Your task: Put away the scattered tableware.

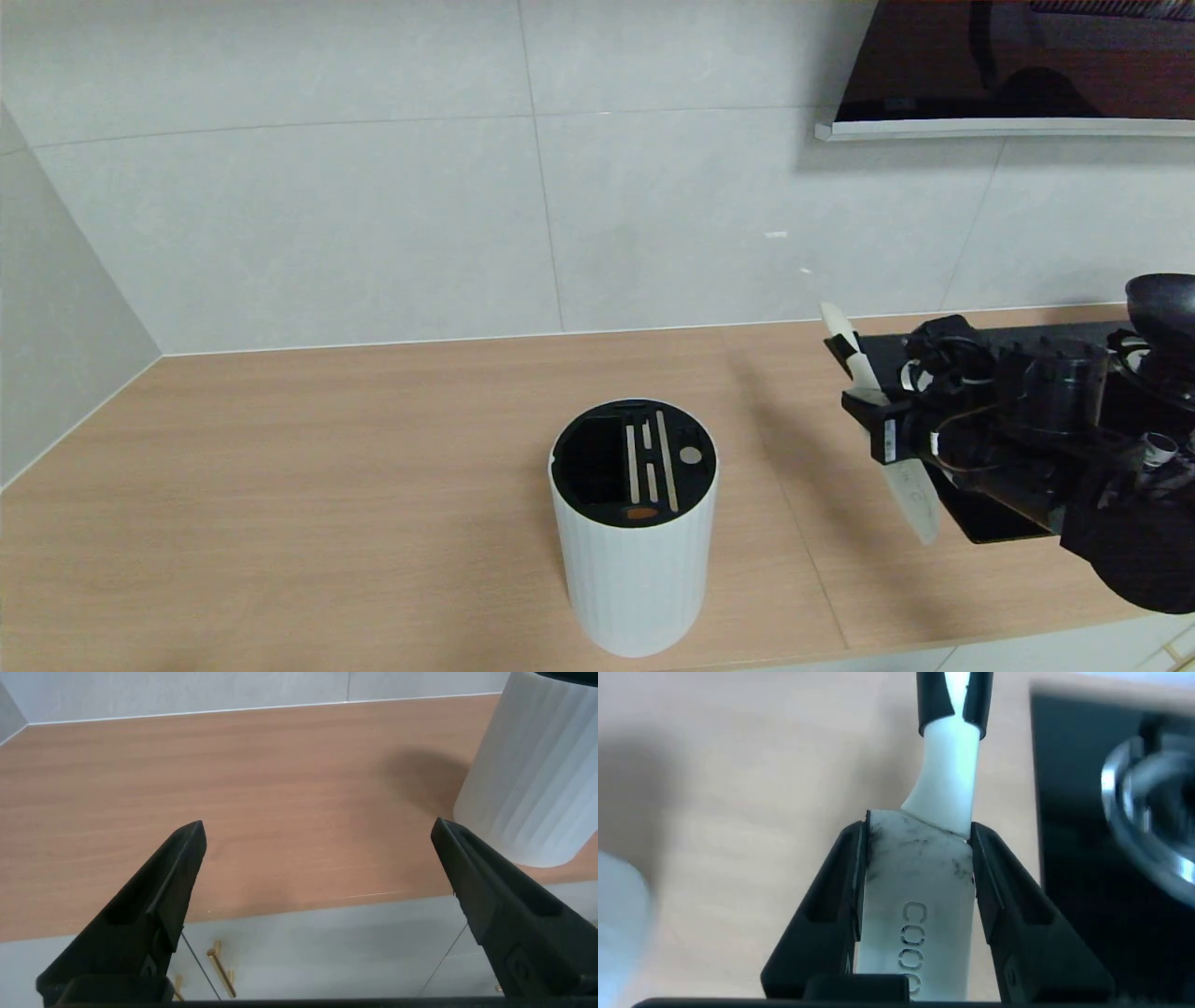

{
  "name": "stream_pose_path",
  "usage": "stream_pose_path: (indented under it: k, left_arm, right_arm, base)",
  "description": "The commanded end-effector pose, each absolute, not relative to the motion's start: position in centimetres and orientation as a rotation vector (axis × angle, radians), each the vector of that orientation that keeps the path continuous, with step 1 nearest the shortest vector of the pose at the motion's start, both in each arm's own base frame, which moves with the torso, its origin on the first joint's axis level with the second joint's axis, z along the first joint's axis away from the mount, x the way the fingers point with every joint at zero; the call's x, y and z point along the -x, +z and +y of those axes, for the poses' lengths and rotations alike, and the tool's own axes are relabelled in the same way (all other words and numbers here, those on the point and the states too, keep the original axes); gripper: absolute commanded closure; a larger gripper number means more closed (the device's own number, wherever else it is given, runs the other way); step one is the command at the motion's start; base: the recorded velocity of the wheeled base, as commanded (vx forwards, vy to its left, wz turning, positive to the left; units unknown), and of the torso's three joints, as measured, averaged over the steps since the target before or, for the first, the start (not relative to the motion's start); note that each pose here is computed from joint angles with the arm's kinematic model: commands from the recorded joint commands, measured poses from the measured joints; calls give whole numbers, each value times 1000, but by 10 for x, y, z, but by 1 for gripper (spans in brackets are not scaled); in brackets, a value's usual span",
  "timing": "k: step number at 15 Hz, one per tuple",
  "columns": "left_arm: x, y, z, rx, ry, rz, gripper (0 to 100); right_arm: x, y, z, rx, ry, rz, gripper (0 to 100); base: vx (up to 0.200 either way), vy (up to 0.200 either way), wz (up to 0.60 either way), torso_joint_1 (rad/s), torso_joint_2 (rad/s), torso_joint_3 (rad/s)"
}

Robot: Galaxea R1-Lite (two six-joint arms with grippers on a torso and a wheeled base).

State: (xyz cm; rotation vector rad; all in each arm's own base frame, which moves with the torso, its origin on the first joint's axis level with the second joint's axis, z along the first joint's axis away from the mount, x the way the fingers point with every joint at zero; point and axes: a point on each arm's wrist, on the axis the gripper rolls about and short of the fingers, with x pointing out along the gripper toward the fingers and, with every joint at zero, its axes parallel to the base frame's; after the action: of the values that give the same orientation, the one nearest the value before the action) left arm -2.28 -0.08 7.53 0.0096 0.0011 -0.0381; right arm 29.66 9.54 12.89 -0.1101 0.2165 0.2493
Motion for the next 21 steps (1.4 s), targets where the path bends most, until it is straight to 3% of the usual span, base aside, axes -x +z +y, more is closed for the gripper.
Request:
stream_pose_path:
  k: [1, 3, 10, 12, 13, 15, 16, 17, 21]
  left_arm:
    - [23, 75, -1, -9, -38, 1, 0]
    - [23, 75, -1, -8, -37, 1, 0]
    - [23, 77, -1, -15, -41, -8, 0]
    - [29, 97, -1, 21, -47, -85, 0]
    - [29, 97, -1, 21, -47, -85, 0]
    - [32, 109, -3, 35, -174, -36, 0]
    - [29, 116, -5, 43, -297, 47, 0]
    - [26, 118, -5, 46, -330, 74, 0]
    - [-14, 182, -10, 79, -454, 214, 0]
  right_arm:
    - [-294, 176, 119, 95, 319, 100, 100]
    - [-296, 195, 136, 92, 360, 85, 100]
    - [-279, 200, 158, 92, 440, 71, 100]
    - [-275, 203, 160, 89, 452, 62, 100]
    - [-275, 203, 160, 89, 452, 62, 100]
    - [-276, 206, 163, 86, 461, 53, 100]
    - [-276, 209, 170, 85, 482, 41, 100]
    - [-277, 212, 172, 83, 486, 30, 100]
    - [-278, 228, 176, 67, 495, -19, 100]
  base:
    - [0, 0, 0, 0, 0, 0]
    - [0, 0, 0, 0, 0, 0]
    - [0, 0, 0, 0, 0, 0]
    - [0, 0, 0, 0, 0, 0]
    - [0, 0, 0, 0, 0, 0]
    - [0, 0, 0, 0, 0, 0]
    - [0, 0, 0, 0, 0, 0]
    - [0, 0, 0, 0, 0, 0]
    - [0, 0, 0, 0, 0, 0]
